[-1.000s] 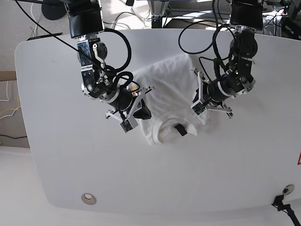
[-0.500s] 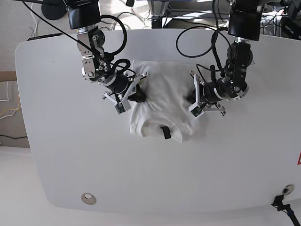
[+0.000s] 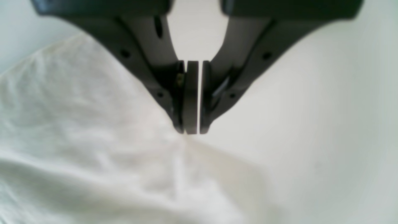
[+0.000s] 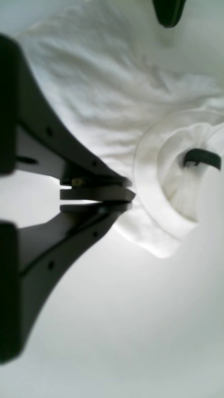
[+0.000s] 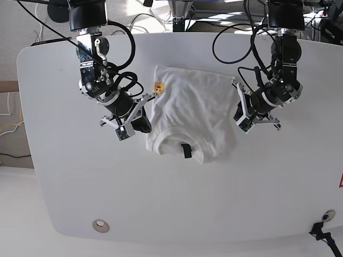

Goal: Fold the T-shirt properly

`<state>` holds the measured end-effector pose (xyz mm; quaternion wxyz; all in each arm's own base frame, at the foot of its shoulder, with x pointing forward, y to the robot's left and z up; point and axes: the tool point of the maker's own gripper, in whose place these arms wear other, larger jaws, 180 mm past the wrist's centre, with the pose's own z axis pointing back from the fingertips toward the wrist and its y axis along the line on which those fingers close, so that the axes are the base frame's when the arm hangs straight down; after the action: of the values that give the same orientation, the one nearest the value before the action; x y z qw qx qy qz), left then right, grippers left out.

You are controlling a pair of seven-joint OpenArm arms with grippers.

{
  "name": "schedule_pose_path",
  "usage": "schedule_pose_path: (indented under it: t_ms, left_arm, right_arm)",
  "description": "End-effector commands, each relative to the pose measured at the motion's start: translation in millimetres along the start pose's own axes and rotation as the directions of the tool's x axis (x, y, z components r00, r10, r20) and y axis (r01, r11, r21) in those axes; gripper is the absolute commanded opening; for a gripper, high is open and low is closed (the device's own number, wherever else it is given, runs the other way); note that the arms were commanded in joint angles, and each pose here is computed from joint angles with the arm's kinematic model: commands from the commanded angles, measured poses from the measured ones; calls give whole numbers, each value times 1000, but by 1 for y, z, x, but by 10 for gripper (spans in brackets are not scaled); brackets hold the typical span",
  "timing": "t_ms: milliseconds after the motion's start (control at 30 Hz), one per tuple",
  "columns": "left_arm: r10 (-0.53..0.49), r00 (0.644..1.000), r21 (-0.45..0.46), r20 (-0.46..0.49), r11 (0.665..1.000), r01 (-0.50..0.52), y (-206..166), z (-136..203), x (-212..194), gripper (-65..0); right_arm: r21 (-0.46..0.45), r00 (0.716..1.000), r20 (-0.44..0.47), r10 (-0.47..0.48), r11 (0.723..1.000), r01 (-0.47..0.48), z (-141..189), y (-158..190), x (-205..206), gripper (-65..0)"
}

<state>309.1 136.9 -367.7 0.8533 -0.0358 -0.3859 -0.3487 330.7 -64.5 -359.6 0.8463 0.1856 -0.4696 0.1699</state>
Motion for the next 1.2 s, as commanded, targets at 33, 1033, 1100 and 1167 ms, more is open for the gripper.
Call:
schedule_pose_path:
  t_ms: [33,1033,1100,1167]
  left_arm:
    - [4,993,32,118,999,-8,3,18,16,-650]
    - [551,834,179,18,819,-545,-128,203,-182,-650]
    - [612,789,179,-43,782,-597,-147,204,-210,-650]
    - [662,744,151,-90,747,-647,-171,194,-229,-650]
  right_arm:
    - [-82,993,51,108,991,-103,18,-2,21,-650]
    - [-266,968,-235,-88,964,23,242,85,-184,-650]
    - [-295,944,-292,-151,954,62,252,94,-212,-650]
    - [-306,919,-346,-191,949,83,259,99,-240,-650]
